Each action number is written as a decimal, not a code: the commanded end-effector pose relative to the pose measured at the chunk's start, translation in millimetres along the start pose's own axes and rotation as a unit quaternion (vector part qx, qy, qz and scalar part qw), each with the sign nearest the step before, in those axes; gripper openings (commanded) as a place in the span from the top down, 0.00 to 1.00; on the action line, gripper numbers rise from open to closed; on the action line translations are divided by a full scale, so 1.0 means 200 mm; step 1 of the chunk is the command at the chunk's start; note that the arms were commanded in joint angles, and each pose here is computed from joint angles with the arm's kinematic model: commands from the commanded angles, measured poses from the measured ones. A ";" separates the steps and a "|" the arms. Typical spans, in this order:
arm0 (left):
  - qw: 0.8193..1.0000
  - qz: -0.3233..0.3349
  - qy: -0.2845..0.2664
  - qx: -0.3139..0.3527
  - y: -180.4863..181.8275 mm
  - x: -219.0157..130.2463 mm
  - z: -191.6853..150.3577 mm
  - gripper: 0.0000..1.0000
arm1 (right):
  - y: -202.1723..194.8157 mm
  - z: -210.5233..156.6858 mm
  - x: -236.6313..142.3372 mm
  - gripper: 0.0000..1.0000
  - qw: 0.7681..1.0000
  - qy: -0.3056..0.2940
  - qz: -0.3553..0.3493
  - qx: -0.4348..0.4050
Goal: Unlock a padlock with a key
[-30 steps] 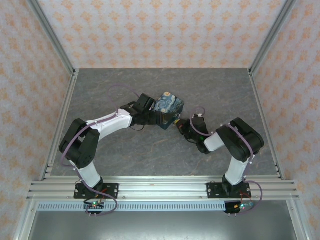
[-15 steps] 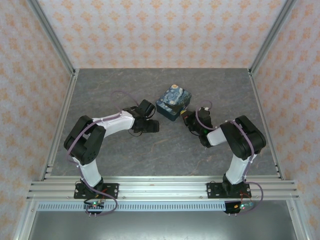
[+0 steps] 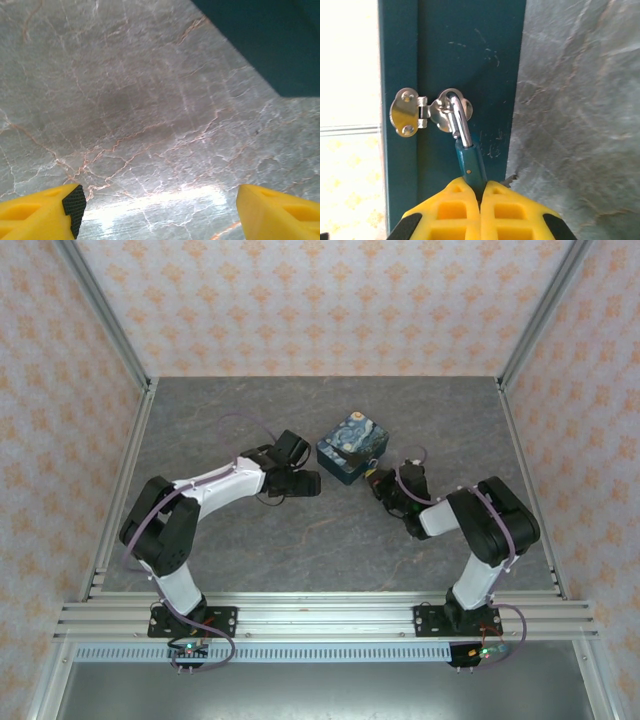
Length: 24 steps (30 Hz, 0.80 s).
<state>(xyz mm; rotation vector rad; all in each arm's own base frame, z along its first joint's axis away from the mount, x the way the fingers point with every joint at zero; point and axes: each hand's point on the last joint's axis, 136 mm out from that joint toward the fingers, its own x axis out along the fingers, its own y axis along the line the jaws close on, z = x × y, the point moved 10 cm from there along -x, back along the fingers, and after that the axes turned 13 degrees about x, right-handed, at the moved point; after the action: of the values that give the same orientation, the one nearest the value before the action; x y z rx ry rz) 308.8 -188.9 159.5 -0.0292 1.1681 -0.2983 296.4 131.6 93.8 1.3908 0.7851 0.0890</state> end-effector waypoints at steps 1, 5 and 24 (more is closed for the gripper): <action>1.000 0.002 -0.021 0.005 -0.03 -0.09 0.06 0.20 | 0.00 0.02 -0.04 1.00 1.000 -0.003 0.004 -0.011; 0.999 -0.001 -0.032 0.006 -0.07 -0.10 0.14 0.19 | -0.01 0.01 -0.05 1.00 1.000 0.001 0.001 -0.014; 0.992 0.085 -0.027 0.087 -0.31 0.10 0.43 0.19 | -0.06 0.01 -0.07 1.00 1.000 -0.007 -0.009 -0.012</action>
<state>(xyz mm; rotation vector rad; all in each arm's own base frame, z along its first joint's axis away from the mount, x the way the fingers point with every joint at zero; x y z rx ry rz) 382.7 -266.0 178.7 0.1033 1.0873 -0.2927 281.9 121.9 88.4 1.3671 0.8058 0.0731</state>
